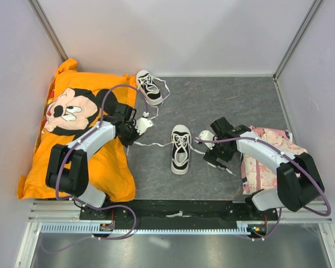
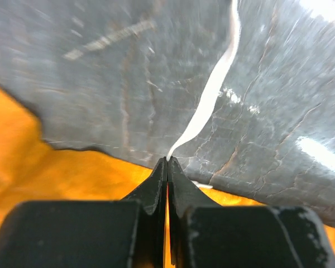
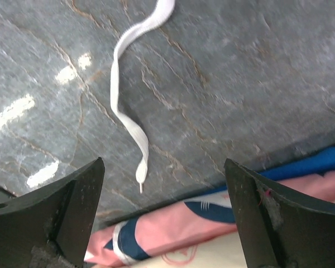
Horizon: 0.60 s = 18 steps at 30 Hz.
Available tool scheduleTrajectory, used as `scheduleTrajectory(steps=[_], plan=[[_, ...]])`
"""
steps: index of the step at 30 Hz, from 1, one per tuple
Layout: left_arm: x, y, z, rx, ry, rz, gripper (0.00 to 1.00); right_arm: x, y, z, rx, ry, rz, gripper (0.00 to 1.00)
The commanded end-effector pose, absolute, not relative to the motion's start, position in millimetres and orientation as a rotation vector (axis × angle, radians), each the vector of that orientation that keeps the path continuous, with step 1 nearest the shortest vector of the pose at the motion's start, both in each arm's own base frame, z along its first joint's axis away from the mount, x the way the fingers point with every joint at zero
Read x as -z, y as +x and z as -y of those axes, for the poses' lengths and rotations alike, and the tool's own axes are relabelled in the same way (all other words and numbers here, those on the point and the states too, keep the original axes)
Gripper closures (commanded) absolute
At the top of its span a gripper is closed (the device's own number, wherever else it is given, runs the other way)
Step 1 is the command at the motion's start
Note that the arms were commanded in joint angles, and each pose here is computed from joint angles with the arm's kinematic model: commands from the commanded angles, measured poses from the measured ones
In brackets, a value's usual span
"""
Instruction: Tie the shoes
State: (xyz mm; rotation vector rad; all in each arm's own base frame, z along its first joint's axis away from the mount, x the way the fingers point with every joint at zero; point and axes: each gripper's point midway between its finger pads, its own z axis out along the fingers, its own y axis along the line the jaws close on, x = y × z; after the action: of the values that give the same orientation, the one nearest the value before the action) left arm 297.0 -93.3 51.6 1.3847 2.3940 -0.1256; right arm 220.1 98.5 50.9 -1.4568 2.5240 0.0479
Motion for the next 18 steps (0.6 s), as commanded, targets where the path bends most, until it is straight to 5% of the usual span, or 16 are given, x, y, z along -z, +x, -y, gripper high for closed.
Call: scheduleTrajectory(steps=[1,14,16,18], plan=[[-87,300,112,0.231,1.277,-2.317,0.98,-41,230,-112,-0.05,-1.441,-2.494,0.06],[-105,299,121,0.282,1.193,-2.304,0.98,3,197,-107,-0.042,-1.595,-2.512,0.54],[-114,300,124,0.298,1.175,-2.285,0.99,7,193,-104,-0.032,-1.605,-2.526,0.68],[-121,300,127,0.313,1.156,-2.273,0.98,3,194,-103,-0.024,-1.561,-2.543,1.0]])
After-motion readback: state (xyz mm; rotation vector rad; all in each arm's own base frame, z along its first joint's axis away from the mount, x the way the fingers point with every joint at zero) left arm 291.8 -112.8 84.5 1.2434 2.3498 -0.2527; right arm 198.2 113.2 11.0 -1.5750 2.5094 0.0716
